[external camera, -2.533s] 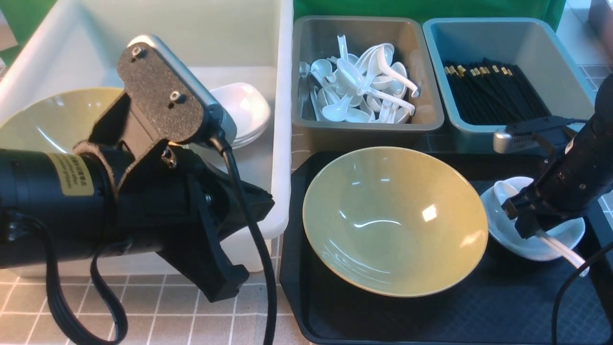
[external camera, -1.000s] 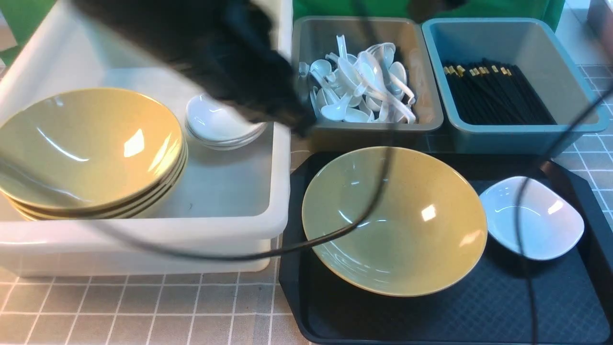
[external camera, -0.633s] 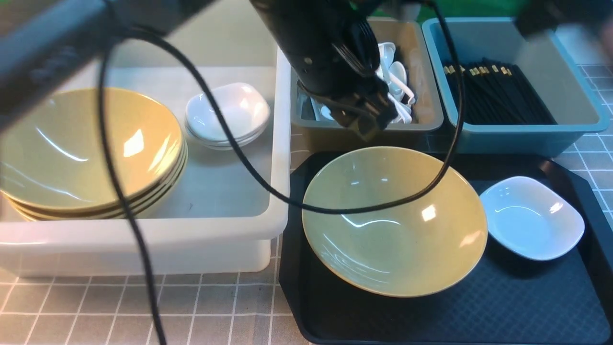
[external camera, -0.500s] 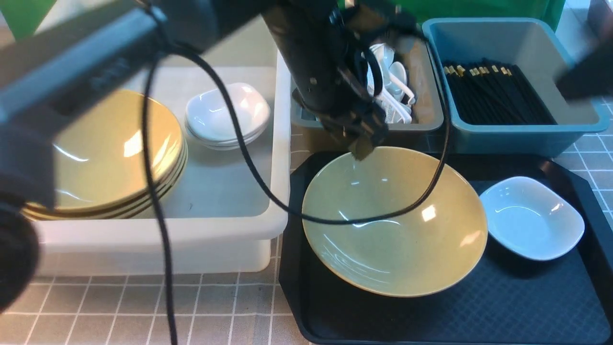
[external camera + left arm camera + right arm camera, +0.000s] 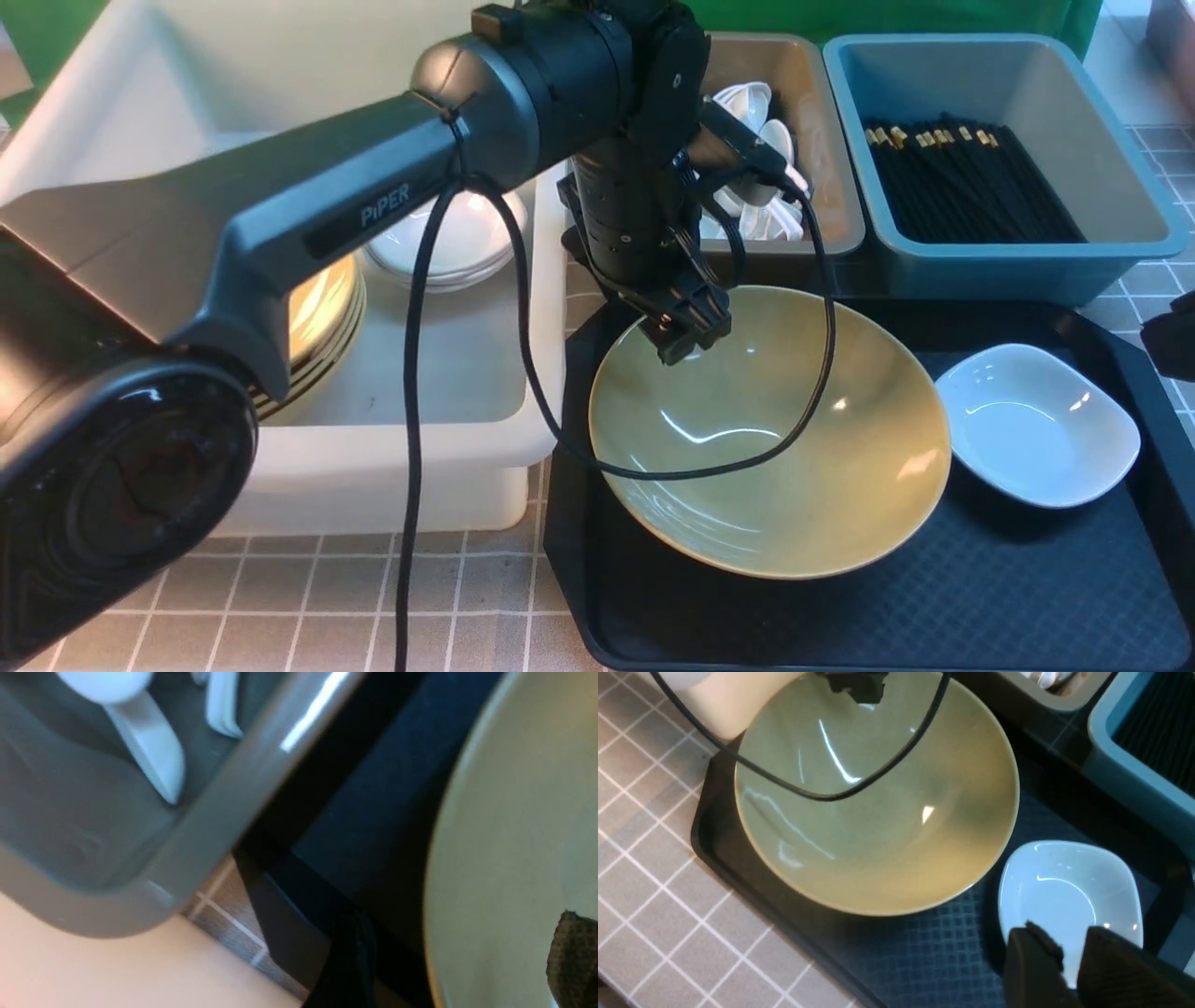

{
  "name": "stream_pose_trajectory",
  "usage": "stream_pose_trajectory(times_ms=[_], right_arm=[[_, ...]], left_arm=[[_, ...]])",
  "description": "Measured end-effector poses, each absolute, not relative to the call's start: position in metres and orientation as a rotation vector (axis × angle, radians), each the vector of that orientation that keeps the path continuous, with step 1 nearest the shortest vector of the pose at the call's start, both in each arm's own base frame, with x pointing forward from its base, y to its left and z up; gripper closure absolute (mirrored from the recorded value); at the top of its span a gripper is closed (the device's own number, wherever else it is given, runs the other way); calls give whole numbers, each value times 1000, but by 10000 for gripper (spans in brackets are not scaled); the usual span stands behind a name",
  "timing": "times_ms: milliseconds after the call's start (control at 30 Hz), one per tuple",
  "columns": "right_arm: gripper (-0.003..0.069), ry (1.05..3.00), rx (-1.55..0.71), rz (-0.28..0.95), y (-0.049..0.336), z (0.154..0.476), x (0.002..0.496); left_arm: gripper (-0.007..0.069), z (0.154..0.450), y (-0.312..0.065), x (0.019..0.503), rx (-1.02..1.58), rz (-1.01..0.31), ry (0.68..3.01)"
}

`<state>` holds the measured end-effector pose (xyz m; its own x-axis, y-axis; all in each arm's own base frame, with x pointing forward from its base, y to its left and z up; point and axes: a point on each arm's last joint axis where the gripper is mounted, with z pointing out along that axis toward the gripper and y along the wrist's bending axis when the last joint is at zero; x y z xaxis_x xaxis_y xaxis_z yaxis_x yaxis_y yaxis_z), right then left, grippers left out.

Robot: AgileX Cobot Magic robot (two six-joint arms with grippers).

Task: On grey table put chopsticks spoon bowls plates into blue grey white boxes.
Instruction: 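Grasp the large bowl on the tray by its rim, then place the tan bowl onto the bowl stack in the left bin with the left gripper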

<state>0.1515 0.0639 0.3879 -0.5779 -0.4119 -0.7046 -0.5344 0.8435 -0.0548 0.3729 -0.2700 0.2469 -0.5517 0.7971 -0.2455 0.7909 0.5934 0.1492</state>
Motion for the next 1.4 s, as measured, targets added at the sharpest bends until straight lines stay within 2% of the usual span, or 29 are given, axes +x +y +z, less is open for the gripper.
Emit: stream_pose_trajectory(times_ms=[100, 200, 300, 333, 400, 433, 500, 667, 700, 733, 800, 867, 933, 1000, 1033, 1133, 1233, 1333, 1367, 1400], right_arm=[[507, 2258, -681, 210, 65, 388, 154], [504, 2260, -680, 209, 65, 387, 157], [502, 2263, -679, 210, 66, 386, 158], [502, 2266, -679, 209, 66, 385, 160], [501, 2268, -679, 209, 67, 385, 161], [501, 2268, -679, 209, 67, 385, 161], [499, 2269, -679, 209, 67, 384, 161], [499, 2278, -681, 214, 69, 382, 167], [499, 2280, -682, 218, 70, 382, 168], [500, 2277, -686, 221, 70, 382, 168], [515, 2259, -717, 240, 73, 386, 169], [557, 2229, -762, 290, 78, 392, 169], [624, 2155, -845, 351, 88, 405, 169], [656, 2086, -921, 406, 101, 418, 169], [658, 2072, -934, 415, 104, 421, 168], [659, 2006, -1031, 470, 124, 432, 168], [659, 1949, -1136, 524, 146, 438, 164], [659, 1922, -1207, 557, 162, 438, 161], [659, 1924, -1214, 560, 164, 436, 162], [659, 1923, -1215, 559, 164, 436, 162]], left_arm=[[146, 240, -273, 376, 1282, 19, 2551], [174, 218, -277, 377, 1294, -13, 2613], [244, 200, -280, 378, 1307, -23, 2665], [303, 196, -282, 378, 1281, -55, 2691], [384, 201, -283, 377, 1247, -99, 2696], [389, 203, -283, 377, 1243, -104, 2694], [431, 211, -283, 375, 1218, -123, 2697], [602, 256, -277, 362, 1191, -182, 2624], [615, 271, -273, 359, 1184, -184, 2598], [617, 271, -273, 359, 1182, -187, 2594], [617, 299, -263, 354, 1163, -157, 2513], [617, 325, -250, 347, 1124, -171, 2468], [619, 376, -224, 332, 1033, -221, 2386], [618, 407, -195, 320, 949, -254, 2359], [618, 406, -193, 321, 941, -251, 2364], [620, 430, -137, 306, 767, -260, 2383], [620, 429, -70, 299, 506, -210, 2452], [620, 414, 15, 281, 69, -165, 2474], [620, 409, 33, 277, -32, -169, 2460], [620, 409, 33, 277, -32, -169, 2460]])
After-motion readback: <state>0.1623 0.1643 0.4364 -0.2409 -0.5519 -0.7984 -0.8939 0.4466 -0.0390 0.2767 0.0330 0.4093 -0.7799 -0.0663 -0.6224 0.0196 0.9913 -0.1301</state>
